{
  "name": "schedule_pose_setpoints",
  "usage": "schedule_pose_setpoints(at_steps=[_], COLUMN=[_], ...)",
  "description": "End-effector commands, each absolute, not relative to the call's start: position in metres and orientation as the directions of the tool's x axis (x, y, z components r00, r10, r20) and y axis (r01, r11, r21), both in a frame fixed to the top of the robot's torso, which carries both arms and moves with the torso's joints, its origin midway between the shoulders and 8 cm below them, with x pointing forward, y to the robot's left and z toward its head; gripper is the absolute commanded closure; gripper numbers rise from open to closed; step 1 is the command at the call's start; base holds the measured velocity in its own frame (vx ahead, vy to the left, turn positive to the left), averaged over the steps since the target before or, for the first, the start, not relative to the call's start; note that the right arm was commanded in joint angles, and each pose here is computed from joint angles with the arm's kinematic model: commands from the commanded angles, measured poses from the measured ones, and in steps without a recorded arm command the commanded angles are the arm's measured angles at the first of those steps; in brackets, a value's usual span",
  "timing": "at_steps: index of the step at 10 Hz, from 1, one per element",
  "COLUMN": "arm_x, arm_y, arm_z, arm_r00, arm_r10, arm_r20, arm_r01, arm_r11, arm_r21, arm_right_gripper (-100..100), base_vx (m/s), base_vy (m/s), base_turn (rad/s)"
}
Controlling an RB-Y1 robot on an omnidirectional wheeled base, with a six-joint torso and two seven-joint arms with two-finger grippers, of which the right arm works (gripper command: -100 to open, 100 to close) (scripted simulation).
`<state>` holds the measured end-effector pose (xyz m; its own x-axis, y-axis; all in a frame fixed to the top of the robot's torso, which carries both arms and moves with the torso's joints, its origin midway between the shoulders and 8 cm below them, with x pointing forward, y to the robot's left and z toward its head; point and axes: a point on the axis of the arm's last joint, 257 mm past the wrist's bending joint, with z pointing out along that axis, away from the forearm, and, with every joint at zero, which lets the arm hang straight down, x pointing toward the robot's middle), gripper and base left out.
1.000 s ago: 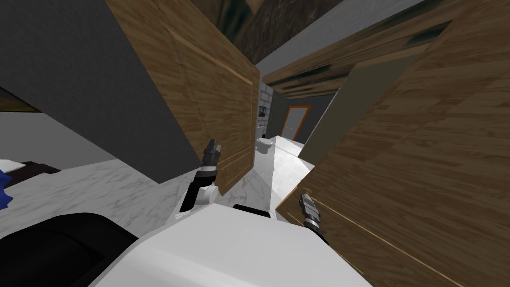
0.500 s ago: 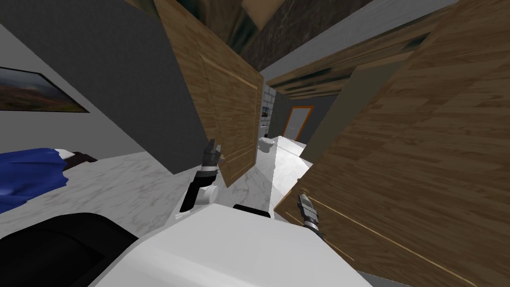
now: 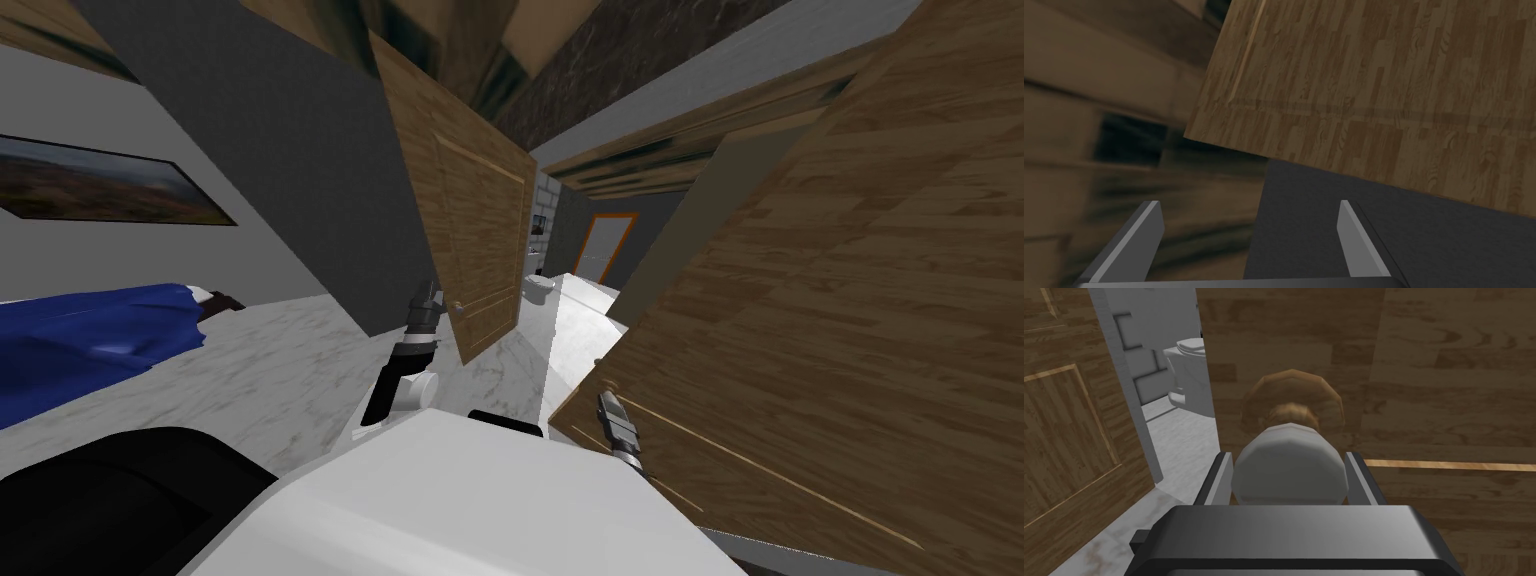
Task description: Pull the door open
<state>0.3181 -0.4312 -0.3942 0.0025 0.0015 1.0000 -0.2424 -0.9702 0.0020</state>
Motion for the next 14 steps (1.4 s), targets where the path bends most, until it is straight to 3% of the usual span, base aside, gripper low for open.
schedule_pose_setpoints(at_steps=[1, 14], arm_x=[0.311, 0.271], arm_y=[-0.428, -0.420], arm_z=[-0.393, -0.393], arm_r00=[0.002, 0.003], arm_r10=[0.001, 0.003], arm_r20=[1.000, 1.000], arm_r01=[-0.219, -0.099], arm_r11=[-0.976, -0.995], arm_r21=[0.002, 0.003], arm_right_gripper=[100, 100], base_vx=[-0.246, -0.209], base_vy=[-0.005, -0.023], base_turn=[0.122, 0.114])
